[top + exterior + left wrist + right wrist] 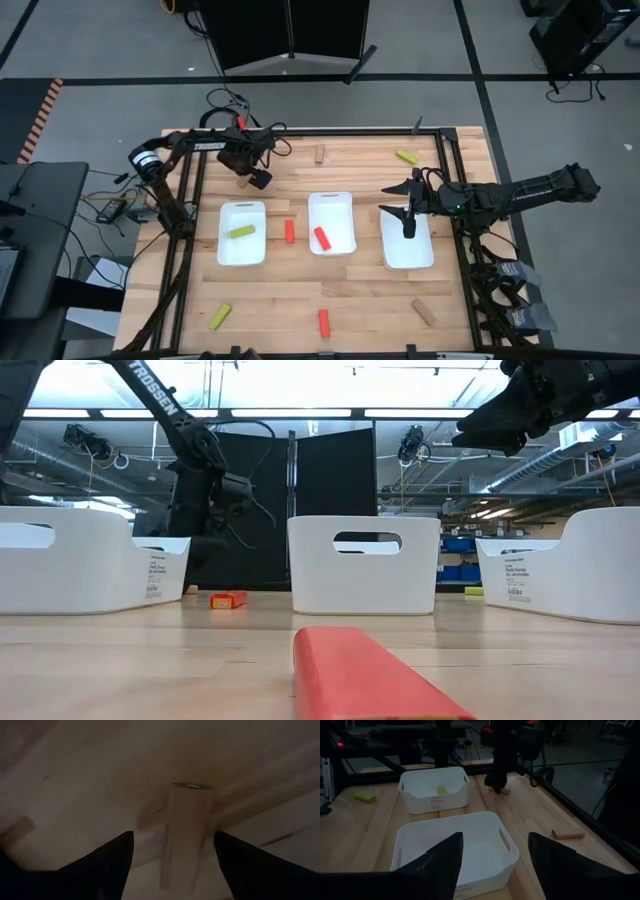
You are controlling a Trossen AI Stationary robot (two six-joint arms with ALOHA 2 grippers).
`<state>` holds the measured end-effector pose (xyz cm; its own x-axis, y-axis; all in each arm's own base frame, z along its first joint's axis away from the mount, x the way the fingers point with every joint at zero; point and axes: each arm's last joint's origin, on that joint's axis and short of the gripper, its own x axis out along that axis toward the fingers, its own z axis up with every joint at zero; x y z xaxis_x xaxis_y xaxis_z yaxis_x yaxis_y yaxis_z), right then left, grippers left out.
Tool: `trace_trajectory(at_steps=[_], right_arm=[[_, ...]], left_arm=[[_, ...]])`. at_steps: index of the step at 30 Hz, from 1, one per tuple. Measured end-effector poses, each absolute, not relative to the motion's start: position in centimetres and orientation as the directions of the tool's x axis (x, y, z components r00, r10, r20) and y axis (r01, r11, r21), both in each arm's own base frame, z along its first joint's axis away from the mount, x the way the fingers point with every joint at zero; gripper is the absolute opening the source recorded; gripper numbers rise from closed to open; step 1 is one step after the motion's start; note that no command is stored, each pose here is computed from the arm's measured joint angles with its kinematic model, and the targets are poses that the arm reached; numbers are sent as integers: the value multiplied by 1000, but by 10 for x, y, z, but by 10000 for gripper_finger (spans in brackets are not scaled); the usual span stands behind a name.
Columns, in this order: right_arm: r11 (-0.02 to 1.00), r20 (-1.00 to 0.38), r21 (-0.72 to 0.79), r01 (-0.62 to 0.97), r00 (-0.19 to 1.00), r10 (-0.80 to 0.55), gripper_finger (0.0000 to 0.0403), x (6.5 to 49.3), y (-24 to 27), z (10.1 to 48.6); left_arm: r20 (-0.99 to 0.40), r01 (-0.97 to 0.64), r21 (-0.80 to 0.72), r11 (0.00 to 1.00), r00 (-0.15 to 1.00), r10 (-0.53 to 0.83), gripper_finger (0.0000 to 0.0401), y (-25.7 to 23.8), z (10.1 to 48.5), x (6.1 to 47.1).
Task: Sort blocks
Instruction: Put the top left brown block into the right white bin
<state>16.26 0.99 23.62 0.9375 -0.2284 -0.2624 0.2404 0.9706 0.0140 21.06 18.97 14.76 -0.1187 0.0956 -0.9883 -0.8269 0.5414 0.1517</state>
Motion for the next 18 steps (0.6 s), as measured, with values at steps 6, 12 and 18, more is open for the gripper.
trace_trajectory(at_steps=[6, 12, 18], right_arm=[[970, -263, 21, 242, 937, -228, 233, 163, 10, 236], [971, -254, 17, 240, 940, -228, 234, 163, 10, 237], [971, -239, 14, 237, 944, -227, 231, 163, 10, 239]], left_arm=[[-998, -821, 64, 568, -66, 16, 229, 198, 138, 209], [-998, -791, 53, 609, -53, 17, 113, 199, 137, 210], [-998, -790, 56, 611, -40, 39, 104, 202, 146, 214]])
